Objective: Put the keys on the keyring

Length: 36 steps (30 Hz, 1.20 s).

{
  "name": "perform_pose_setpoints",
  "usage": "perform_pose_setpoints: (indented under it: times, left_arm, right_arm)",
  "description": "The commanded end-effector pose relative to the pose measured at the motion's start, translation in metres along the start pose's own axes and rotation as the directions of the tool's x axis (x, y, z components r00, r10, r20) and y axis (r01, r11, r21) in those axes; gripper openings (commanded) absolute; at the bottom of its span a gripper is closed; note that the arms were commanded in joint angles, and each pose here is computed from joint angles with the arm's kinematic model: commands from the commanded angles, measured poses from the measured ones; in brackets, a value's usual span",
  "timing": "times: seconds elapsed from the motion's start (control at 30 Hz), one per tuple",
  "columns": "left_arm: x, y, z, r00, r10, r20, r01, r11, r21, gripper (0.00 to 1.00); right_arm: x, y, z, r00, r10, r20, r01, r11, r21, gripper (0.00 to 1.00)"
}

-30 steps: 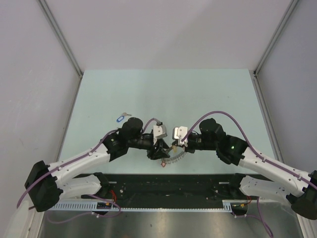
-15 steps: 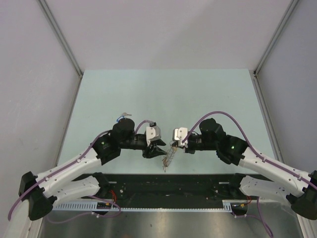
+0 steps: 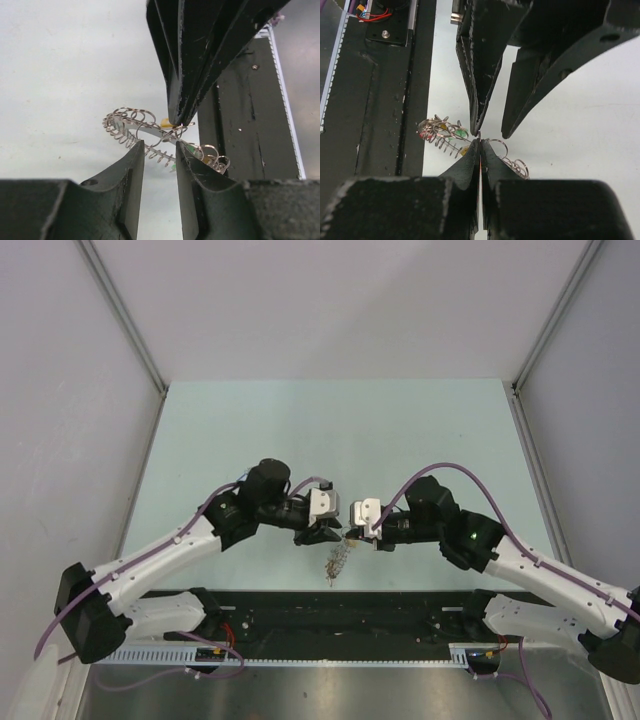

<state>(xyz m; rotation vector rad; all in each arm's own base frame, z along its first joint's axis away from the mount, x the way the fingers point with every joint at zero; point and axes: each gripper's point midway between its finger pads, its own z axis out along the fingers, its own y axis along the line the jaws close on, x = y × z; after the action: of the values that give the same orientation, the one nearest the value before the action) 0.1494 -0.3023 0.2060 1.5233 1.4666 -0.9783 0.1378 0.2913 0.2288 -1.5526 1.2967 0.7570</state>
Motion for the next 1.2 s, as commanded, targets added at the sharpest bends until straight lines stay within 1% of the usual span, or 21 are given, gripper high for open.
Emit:
perform_pose_setpoints:
  times: [0.0, 0.13, 0.3, 0.43, 0.6, 0.63, 0.73, 0.83, 1.0, 1.03, 1.1, 1.17]
  left_arm:
    - [-0.016, -0.011, 0.002, 0.997, 0.072, 0.039, -0.076, 0.990, 0.119, 0.35]
    - [-0.021, -0.019, 0.004, 0.996, 0.067, 0.065, -0.077, 0.981, 0.179, 0.32]
    - [-0.023, -0.026, 0.006, 0.995, 0.045, 0.084, -0.063, 0.973, 0.222, 0.23]
    - [-0.024, -0.028, 0.006, 0.994, 0.044, 0.100, -0.065, 0.972, 0.226, 0.16]
    - [-0.019, -0.029, 0.007, 0.995, 0.027, 0.092, -0.048, 0.972, 0.231, 0.08]
    - [-0.018, -0.030, 0.007, 0.996, 0.023, 0.090, -0.043, 0.972, 0.232, 0.05]
    - [-0.018, -0.030, 0.007, 0.995, 0.018, 0.096, -0.040, 0.972, 0.231, 0.02]
    - [-0.020, -0.032, 0.006, 0.994, 0.013, 0.108, -0.037, 0.972, 0.231, 0.02]
    - [-0.028, -0.036, 0.005, 0.988, -0.001, 0.157, -0.037, 0.970, 0.241, 0.12]
    - [-0.026, -0.039, 0.004, 0.987, -0.021, 0.158, -0.019, 0.968, 0.249, 0.15]
    - [-0.029, -0.040, 0.004, 0.983, -0.023, 0.180, -0.023, 0.969, 0.247, 0.20]
    - [-0.027, -0.043, 0.004, 0.982, -0.050, 0.183, 0.002, 0.967, 0.255, 0.22]
  right_arm:
    - [-0.042, -0.007, -0.011, 0.991, -0.071, 0.111, 0.070, 0.997, 0.016, 0.00]
    - [-0.041, -0.006, -0.011, 0.992, -0.070, 0.109, 0.069, 0.998, 0.009, 0.00]
    - [-0.043, -0.006, -0.011, 0.991, -0.073, 0.114, 0.072, 0.997, 0.010, 0.00]
    - [-0.043, -0.007, -0.010, 0.991, -0.073, 0.114, 0.072, 0.997, 0.010, 0.00]
    - [-0.043, -0.008, -0.012, 0.991, -0.072, 0.115, 0.070, 0.997, 0.018, 0.00]
    - [-0.044, -0.008, -0.012, 0.991, -0.073, 0.115, 0.071, 0.997, 0.020, 0.00]
    - [-0.045, -0.008, -0.014, 0.991, -0.073, 0.116, 0.071, 0.997, 0.026, 0.00]
    - [-0.046, -0.009, -0.016, 0.990, -0.073, 0.119, 0.070, 0.997, 0.032, 0.00]
    - [-0.047, -0.010, -0.017, 0.989, -0.073, 0.125, 0.069, 0.997, 0.037, 0.00]
    - [-0.048, -0.010, -0.017, 0.989, -0.074, 0.126, 0.069, 0.997, 0.038, 0.00]
    - [-0.047, -0.009, -0.017, 0.990, -0.071, 0.125, 0.067, 0.997, 0.037, 0.00]
    - [-0.047, -0.009, -0.017, 0.990, -0.071, 0.125, 0.067, 0.997, 0.037, 0.00]
